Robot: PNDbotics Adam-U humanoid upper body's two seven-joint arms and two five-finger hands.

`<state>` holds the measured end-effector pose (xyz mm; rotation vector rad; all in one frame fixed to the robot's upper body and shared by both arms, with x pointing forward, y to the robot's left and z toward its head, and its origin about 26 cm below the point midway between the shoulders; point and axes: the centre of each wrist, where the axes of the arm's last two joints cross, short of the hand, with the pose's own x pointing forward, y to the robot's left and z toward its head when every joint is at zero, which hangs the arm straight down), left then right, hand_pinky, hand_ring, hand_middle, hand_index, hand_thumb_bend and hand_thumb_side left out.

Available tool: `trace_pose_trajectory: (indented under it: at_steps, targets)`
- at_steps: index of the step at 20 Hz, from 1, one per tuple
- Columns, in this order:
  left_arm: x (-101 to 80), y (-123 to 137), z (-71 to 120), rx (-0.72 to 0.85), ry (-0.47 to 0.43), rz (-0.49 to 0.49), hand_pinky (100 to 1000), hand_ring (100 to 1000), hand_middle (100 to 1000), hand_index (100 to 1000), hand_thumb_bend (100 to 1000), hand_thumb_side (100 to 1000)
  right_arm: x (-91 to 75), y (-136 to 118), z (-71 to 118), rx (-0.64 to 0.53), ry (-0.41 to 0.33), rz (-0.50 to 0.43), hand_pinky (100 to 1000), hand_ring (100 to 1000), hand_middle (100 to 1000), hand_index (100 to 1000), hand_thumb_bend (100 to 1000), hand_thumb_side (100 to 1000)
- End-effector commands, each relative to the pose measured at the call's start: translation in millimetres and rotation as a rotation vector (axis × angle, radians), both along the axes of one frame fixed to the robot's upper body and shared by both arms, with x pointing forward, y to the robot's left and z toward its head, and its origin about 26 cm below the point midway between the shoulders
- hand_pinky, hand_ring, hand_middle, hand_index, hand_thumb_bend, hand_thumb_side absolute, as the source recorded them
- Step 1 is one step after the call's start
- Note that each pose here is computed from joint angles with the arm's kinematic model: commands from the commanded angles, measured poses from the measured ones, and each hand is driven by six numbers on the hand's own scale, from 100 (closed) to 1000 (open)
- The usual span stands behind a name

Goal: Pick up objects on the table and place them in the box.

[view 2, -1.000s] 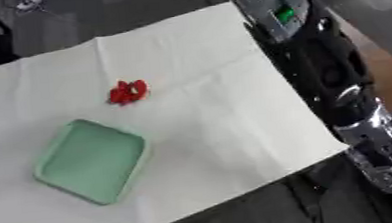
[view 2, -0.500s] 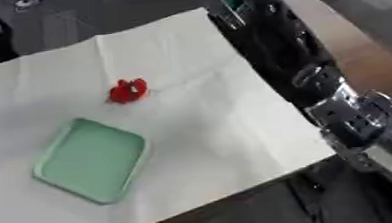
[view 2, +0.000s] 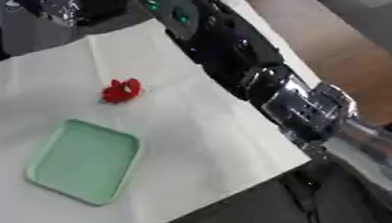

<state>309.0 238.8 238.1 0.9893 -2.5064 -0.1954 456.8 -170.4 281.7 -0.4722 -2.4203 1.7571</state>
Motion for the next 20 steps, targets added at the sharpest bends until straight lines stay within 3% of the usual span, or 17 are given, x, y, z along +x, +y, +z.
trace_pose_trajectory:
  at_steps: [1, 7, 8, 9, 20]
  targets:
    - [-2.0, -1, 9.3, 0.007, -0.034, -0.014, 470, 473, 647, 785, 498, 660, 4.7, 1, -6.3, -0.002, -0.021, -0.019, 692, 795, 865, 876, 100, 956]
    - [-1.8, -2, 10.4, 0.004, -0.041, -0.02, 471, 473, 646, 785, 498, 659, 13.5, 2, -33.2, -0.014, -0.029, -0.056, 729, 817, 879, 890, 143, 984]
    - [-1.8, -2, 10.5, 0.004, -0.042, -0.021, 471, 473, 646, 785, 504, 654, 13.8, 4, -37.5, -0.032, -0.033, -0.052, 730, 823, 880, 891, 348, 891]
    - [-1.7, -2, 10.5, 0.004, -0.042, -0.022, 471, 473, 646, 785, 498, 659, 13.8, 6, -42.4, -0.052, -0.036, -0.046, 731, 826, 881, 892, 146, 991]
    - [-1.6, -2, 11.6, 0.0, -0.048, -0.023, 471, 472, 646, 784, 497, 659, 14.8, 13, -84.0, -0.149, -0.006, -0.011, 718, 822, 889, 898, 130, 1000]
